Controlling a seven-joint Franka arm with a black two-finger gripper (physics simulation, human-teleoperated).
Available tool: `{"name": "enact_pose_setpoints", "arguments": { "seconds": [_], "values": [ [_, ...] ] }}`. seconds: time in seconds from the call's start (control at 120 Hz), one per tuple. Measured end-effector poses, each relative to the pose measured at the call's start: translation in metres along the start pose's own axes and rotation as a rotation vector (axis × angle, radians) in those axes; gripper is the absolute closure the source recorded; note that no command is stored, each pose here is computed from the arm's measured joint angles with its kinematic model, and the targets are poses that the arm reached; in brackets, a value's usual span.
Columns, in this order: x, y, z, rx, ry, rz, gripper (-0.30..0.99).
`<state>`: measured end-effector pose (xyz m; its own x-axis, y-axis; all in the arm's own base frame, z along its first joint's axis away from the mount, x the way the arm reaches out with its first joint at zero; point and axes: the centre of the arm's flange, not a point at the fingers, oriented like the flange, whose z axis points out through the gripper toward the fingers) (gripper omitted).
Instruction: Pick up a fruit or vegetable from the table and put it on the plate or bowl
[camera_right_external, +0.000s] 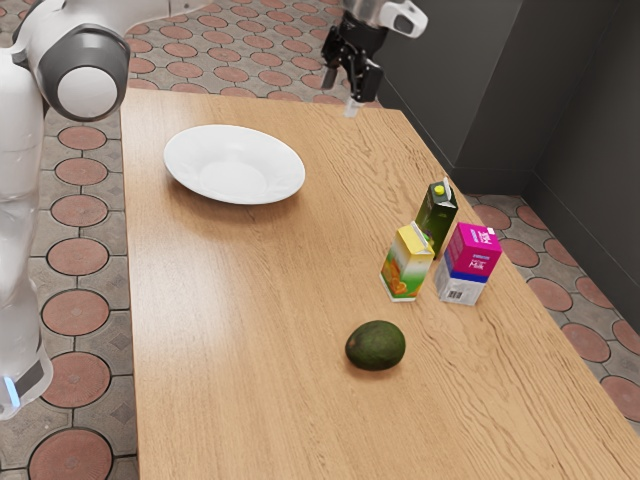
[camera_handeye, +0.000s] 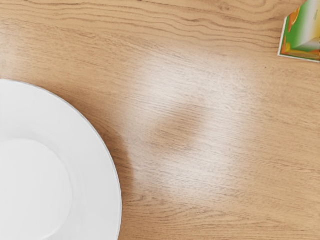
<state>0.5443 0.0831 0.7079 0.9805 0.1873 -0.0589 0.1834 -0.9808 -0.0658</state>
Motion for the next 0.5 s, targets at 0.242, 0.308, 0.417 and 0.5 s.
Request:
{"name": "enact_pose_setpoints", "arguments": {
  "seconds": [0.242, 0.308, 0.417, 0.5],
  "values": [
    [-0.001, -0.001, -0.010, -0.004, 0.041, 0.000, 0.00],
    [-0.022, -0.004, -0.048, -0.016, 0.121, 0.005, 0.00],
    [-0.049, 0.019, -0.094, -0.037, 0.228, 0.066, 0.00],
    [-0.053, 0.083, -0.095, -0.048, 0.236, 0.199, 0.00]
  ]
}}
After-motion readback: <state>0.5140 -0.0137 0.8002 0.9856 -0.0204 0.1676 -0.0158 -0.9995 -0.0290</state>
